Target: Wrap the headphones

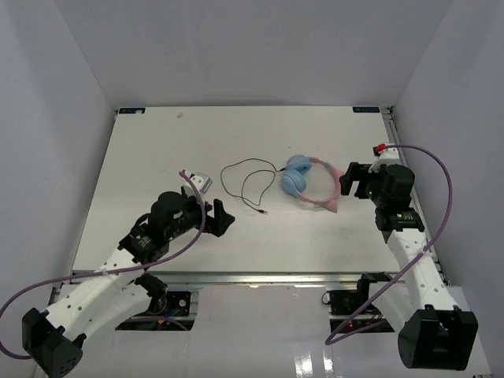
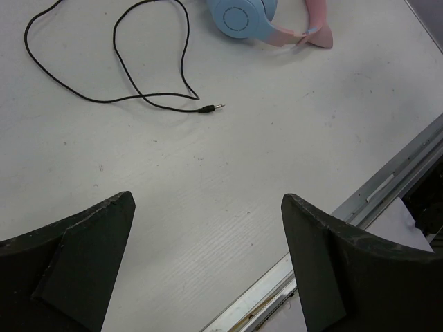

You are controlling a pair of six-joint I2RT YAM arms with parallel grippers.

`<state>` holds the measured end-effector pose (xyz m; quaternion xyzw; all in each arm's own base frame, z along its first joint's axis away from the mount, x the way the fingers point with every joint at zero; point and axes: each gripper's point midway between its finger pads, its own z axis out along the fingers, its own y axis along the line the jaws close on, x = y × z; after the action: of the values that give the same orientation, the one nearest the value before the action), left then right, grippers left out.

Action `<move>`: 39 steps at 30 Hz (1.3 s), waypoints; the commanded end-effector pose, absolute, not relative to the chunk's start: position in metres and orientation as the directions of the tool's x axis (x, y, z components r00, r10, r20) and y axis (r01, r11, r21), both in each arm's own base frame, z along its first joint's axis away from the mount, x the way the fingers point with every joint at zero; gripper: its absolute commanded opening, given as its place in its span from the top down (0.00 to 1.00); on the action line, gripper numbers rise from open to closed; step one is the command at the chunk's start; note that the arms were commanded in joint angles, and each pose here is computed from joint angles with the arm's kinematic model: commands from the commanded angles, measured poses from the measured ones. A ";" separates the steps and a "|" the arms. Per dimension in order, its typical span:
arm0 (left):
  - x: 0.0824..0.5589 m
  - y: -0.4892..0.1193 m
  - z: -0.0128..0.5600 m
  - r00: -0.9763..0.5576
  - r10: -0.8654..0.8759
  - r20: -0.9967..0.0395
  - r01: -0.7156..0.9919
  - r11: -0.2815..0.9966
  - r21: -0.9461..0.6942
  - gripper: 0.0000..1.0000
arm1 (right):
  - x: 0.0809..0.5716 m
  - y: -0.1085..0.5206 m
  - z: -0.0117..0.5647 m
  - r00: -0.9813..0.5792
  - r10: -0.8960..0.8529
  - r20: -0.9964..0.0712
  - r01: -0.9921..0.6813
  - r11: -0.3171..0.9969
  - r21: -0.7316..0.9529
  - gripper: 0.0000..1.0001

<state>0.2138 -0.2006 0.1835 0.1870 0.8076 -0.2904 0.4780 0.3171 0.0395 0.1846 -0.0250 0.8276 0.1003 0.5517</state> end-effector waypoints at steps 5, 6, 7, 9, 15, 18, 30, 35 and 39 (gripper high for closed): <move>0.218 -0.196 0.199 -0.412 -0.009 -0.911 0.582 0.766 -0.271 0.02 | 0.314 0.079 0.133 -0.370 -0.392 -0.842 -0.654 0.753 -0.063 0.10; 0.218 -0.196 0.199 -0.413 -0.009 -0.911 0.582 0.767 -0.271 0.02 | 0.320 0.077 0.125 -0.411 -0.385 -0.827 -0.646 0.762 -0.033 0.10; 0.218 -0.196 0.199 -0.414 -0.007 -0.910 0.581 0.768 -0.270 0.02 | 0.330 0.074 0.121 -0.449 -0.365 -0.816 -0.625 0.781 -0.005 0.10; 0.218 -0.196 0.198 -0.413 -0.005 -0.911 0.579 0.770 -0.267 0.02 | 0.347 0.064 0.116 -0.510 -0.312 -0.802 -0.562 0.826 0.036 0.10; 0.221 -0.194 0.195 -0.421 0.006 -0.907 0.569 0.781 -0.259 0.02 | 0.389 0.018 0.078 -0.746 -0.105 -0.657 -0.186 0.981 0.054 0.00; 0.221 -0.195 0.193 -0.425 0.012 -0.905 0.568 0.782 -0.256 0.02 | 0.399 0.011 0.071 -0.779 -0.061 -0.623 -0.122 0.991 0.055 0.04; 0.222 -0.196 0.193 -0.424 0.021 -0.905 0.572 0.781 -0.250 0.02 | 0.379 0.039 0.039 -0.875 0.117 -0.470 -0.005 0.968 0.249 0.26; 0.222 -0.196 0.192 -0.425 0.023 -0.905 0.575 0.779 -0.251 0.02 | 0.373 0.050 0.032 -0.877 0.142 -0.460 0.026 0.968 0.250 0.35; 0.221 -0.197 0.190 -0.432 0.027 -0.902 0.578 0.776 -0.253 0.02 | 0.379 0.059 0.015 -0.897 0.123 -0.425 0.034 0.977 0.210 0.46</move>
<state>0.2198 -0.1965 0.1841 0.1850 0.8059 -0.2746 0.4907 0.3753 0.0443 0.0254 0.0289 0.9644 0.1035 0.2418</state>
